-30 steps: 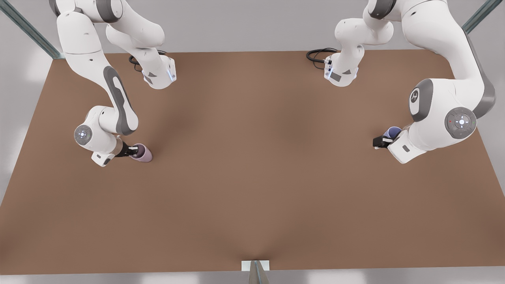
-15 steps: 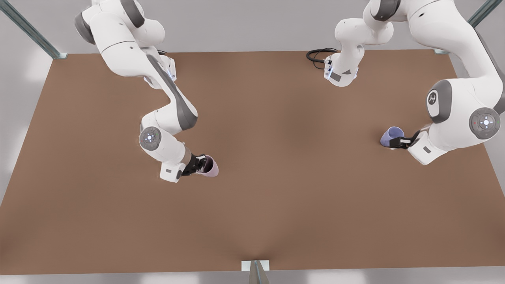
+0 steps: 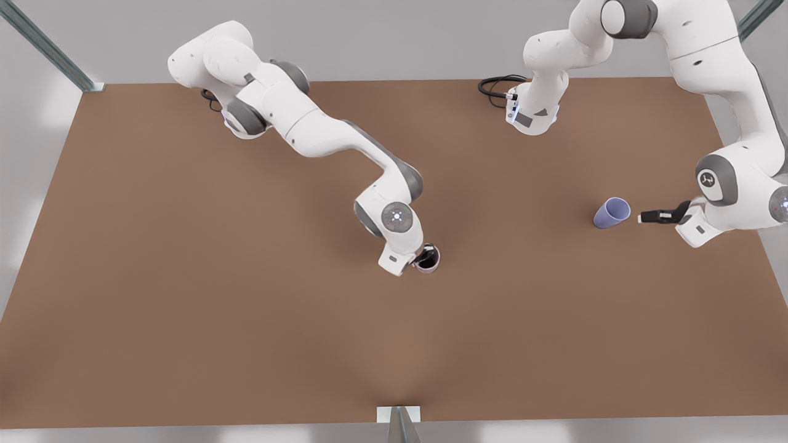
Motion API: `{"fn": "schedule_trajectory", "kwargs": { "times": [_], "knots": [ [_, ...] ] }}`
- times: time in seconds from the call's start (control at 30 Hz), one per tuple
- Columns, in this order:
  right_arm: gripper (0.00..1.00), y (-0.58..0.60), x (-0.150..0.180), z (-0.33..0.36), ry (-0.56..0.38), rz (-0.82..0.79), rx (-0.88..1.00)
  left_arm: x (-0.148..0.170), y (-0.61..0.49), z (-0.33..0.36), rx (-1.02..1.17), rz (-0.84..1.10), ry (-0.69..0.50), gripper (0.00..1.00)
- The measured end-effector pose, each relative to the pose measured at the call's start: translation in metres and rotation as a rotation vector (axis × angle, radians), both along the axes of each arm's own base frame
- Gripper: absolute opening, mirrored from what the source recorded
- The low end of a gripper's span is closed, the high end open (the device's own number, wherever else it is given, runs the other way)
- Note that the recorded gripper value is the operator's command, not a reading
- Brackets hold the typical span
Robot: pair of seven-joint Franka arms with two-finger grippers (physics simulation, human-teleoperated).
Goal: Stack the cups, with the pink cup at the bottom and the purple cup at the top
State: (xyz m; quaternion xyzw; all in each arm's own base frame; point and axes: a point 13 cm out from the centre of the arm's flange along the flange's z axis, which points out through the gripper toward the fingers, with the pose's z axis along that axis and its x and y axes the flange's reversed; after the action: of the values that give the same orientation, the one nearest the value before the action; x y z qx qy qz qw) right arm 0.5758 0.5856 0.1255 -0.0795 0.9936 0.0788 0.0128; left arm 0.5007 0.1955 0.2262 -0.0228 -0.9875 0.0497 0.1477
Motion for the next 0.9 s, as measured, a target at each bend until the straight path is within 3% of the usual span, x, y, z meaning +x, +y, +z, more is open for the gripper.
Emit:
{"fn": "schedule_trajectory", "kwargs": {
  "times": [0.07, 0.13, 0.17, 0.3, 0.47, 0.57, 0.7, 0.8, 0.9],
  "knots": [
    [0.41, 0.001, -0.003, -0.006, 0.013, -0.059, -0.007, -0.012, 0.002, -0.026, -0.008, -0.040, -0.019, 1.00],
    [0.70, 0.000, -0.003, -0.006, 0.023, -0.116, -0.009, -0.018, 0.010, -0.046, -0.005, -0.072, -0.043, 1.00],
    [0.75, 0.000, -0.003, -0.004, 0.027, -0.142, -0.009, -0.023, 0.016, -0.052, -0.004, -0.084, -0.054, 1.00],
    [0.79, -0.009, 0.000, 0.007, 0.041, -0.240, -0.015, -0.047, 0.041, -0.077, -0.002, -0.122, -0.077, 1.00],
    [0.86, -0.039, 0.014, 0.082, 0.031, -0.373, 0.015, -0.058, 0.043, -0.090, -0.014, -0.207, -0.104, 1.00],
    [1.00, -0.191, 0.049, 0.190, 0.017, -0.554, 0.036, -0.065, 0.043, -0.097, -0.026, -0.249, -0.105, 1.00],
    [1.00, -0.469, 0.089, 0.278, -0.003, -0.838, 0.025, -0.077, 0.041, -0.106, -0.050, -0.290, -0.099, 1.00],
    [1.00, -0.590, 0.082, 0.298, -0.018, -0.852, -0.073, -0.080, 0.036, -0.113, -0.068, -0.318, -0.098, 1.00],
    [1.00, -0.625, 0.076, 0.293, 0.004, -0.769, -0.141, -0.080, 0.032, -0.125, -0.082, -0.340, -0.094, 1.00]
  ]
}}
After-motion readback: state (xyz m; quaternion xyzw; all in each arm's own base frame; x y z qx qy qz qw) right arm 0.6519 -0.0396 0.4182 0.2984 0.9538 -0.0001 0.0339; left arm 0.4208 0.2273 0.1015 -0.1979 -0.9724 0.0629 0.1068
